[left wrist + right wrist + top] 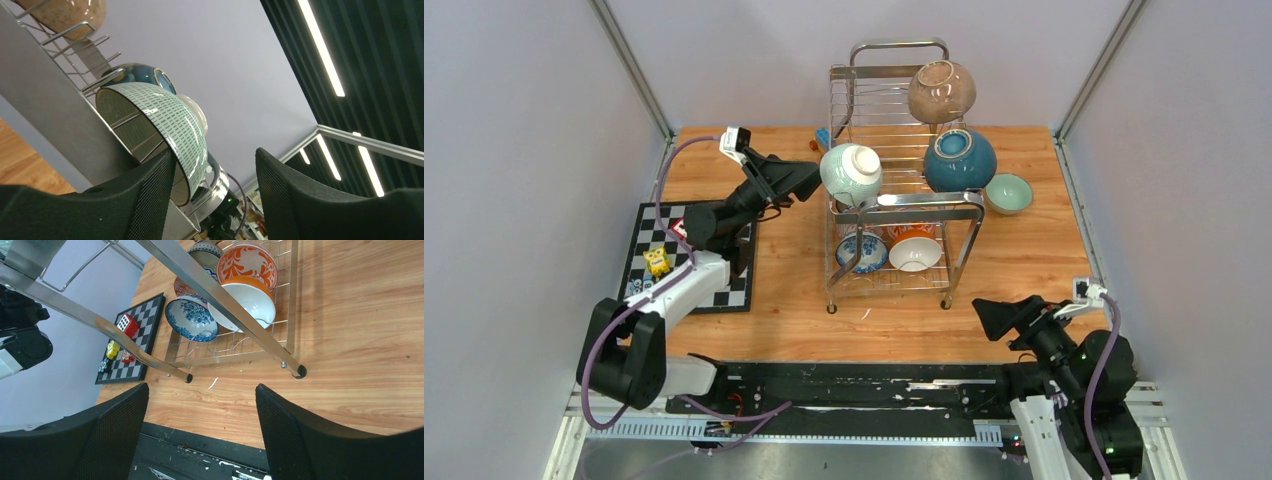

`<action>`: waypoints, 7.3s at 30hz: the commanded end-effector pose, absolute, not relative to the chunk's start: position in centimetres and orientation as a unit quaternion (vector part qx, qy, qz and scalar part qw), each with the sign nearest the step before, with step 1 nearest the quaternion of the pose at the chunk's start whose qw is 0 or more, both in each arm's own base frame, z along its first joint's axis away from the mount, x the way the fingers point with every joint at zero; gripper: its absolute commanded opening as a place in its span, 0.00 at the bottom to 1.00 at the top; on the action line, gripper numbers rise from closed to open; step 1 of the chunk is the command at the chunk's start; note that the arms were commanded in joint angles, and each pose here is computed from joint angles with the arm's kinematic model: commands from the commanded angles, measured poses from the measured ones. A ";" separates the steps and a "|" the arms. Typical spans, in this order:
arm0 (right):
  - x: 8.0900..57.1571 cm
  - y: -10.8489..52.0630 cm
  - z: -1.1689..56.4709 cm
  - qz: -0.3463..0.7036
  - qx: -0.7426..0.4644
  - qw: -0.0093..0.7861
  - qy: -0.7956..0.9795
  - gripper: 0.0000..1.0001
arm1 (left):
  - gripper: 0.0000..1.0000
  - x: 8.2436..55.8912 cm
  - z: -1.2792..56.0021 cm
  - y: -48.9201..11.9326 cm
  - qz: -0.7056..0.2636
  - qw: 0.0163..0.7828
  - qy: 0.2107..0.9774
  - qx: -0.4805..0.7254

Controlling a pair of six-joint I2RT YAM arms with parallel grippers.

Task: Unload the bowls from the dish rack
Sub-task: Pick up the bowl from the dish rack.

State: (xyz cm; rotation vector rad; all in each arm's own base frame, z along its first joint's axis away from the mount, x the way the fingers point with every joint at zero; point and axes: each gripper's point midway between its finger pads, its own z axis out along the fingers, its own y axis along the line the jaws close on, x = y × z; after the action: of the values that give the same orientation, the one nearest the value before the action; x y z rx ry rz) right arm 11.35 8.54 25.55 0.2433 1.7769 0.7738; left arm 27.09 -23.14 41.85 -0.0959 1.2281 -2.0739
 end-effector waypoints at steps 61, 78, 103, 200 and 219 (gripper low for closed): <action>11.2 8.4 26.5 0.326 0.091 0.577 0.744 0.79 | 0.00 23.1 54.3 -25.3 -0.852 0.374 0.353 0.100; 8.7 10.7 31.4 0.369 -0.012 0.578 0.728 0.81 | 0.00 16.1 54.4 -22.5 -0.626 0.551 0.528 0.162; 9.2 12.0 28.6 0.368 -0.023 0.440 0.819 0.73 | 0.00 13.2 38.7 -16.2 -0.408 0.534 0.727 0.144; 7.5 23.1 16.6 0.202 -0.268 0.302 0.892 0.61 | 0.00 -5.0 9.6 -30.3 -0.115 0.304 0.292 0.900; 3.6 25.4 13.8 0.170 -0.342 0.250 0.890 0.50 | 0.00 -5.4 9.5 -30.3 -0.123 0.296 0.301 0.898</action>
State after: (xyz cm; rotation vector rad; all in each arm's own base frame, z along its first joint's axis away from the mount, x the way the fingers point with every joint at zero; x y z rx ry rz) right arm 4.90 25.32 14.13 -0.8803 2.4068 0.4515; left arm -4.82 -29.01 8.23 2.4511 0.8084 -0.2815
